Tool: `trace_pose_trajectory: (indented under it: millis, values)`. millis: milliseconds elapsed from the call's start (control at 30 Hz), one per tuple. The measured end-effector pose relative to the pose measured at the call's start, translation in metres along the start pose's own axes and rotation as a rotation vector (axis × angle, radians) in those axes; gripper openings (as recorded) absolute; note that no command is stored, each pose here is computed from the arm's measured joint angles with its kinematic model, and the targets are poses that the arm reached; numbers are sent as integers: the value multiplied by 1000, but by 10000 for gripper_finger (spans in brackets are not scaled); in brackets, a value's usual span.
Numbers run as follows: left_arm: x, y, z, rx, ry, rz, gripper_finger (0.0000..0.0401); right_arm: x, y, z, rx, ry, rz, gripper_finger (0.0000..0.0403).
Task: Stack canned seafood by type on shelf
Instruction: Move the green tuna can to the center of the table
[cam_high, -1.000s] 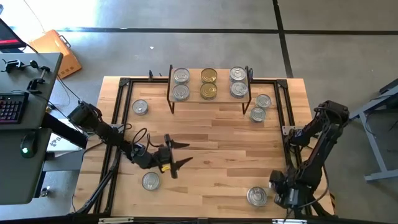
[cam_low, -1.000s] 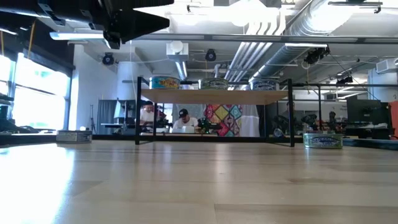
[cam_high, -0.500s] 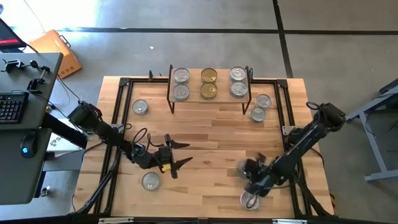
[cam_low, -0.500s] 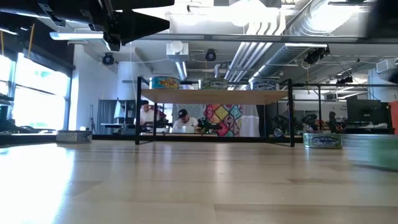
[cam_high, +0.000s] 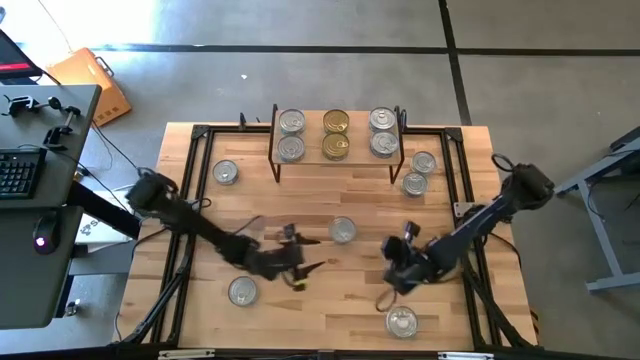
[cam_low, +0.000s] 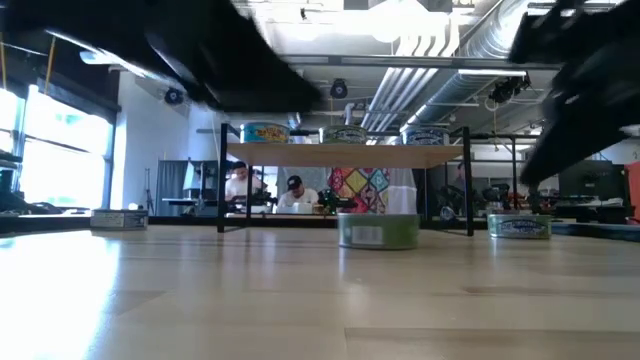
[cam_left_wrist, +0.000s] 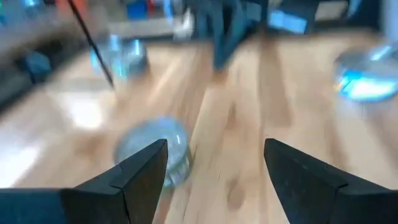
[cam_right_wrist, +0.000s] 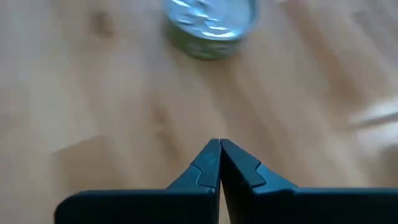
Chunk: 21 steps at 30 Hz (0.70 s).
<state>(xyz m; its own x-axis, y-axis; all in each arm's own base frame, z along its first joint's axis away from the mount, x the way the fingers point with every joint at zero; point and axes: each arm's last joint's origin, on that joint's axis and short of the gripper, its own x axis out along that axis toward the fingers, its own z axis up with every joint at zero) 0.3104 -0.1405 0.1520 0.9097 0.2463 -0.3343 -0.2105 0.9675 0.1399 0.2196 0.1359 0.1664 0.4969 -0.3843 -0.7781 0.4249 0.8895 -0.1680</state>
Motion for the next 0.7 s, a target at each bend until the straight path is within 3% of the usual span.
trace_pose_trajectory:
  millis: [167,333,500,700]
  values:
    - [46,8,-5,-19,254,43,258,39,-15,24,-121,11,-84,0]
    - [70,18,-3,47,334,102,258,84,-43,50,-143,45,-148,0]
    - [75,26,-1,137,372,161,258,111,-53,67,-173,56,66,0]
    - [44,18,7,276,413,309,258,101,-35,65,-141,62,254,0]
